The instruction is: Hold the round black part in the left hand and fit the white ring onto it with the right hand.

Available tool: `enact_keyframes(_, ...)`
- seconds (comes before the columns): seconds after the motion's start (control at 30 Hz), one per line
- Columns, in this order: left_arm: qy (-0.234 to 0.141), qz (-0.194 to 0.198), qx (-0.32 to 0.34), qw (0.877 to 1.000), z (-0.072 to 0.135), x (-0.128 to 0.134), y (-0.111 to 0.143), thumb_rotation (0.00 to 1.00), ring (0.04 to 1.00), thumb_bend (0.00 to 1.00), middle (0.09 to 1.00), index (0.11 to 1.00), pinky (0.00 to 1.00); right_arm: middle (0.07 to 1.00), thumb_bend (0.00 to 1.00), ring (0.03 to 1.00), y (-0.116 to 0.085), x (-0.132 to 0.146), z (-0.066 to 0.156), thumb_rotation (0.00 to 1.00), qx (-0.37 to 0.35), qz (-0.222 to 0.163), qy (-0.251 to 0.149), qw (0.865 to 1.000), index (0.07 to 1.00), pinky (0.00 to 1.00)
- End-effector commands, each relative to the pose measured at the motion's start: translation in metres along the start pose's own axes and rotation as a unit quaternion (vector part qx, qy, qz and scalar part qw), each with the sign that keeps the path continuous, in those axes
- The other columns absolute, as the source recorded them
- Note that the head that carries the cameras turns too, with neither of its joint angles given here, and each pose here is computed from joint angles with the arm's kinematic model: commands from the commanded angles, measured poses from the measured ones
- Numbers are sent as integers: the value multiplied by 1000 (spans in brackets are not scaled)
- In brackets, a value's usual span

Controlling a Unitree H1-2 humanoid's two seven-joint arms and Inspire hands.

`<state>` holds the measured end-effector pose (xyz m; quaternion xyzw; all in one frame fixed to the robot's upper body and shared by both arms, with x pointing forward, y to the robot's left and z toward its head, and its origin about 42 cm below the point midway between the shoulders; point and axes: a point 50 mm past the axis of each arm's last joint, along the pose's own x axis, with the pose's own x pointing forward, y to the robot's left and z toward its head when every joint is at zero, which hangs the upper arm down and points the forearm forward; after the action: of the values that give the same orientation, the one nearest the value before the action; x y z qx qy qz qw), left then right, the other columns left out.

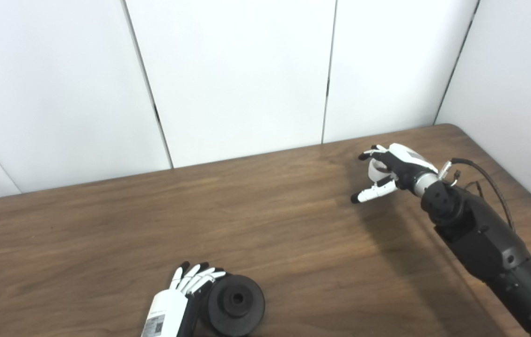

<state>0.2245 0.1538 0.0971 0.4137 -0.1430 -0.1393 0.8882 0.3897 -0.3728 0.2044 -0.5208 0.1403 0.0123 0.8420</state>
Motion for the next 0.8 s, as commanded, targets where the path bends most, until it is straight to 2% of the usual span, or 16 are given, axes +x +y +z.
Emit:
enact_keyframes(0.0,133,-73,35,988,-85,-37,-48,55,907,524,820,482,1000,1000,858,1000,-93,3,43,365,-21,-115,-90,989,875,837)
enact_keyframes(0.3,138,-77,43,987,-88,-36,-48,56,909,524,820,482,1000,997,854,1000,-103,1,52,370,-22,-124,-100,987,877,854)
enact_keyframes(0.77,137,-73,48,987,-90,-33,-49,57,900,524,814,482,1000,979,840,1000,-127,2,75,323,-25,-146,-119,982,880,876)
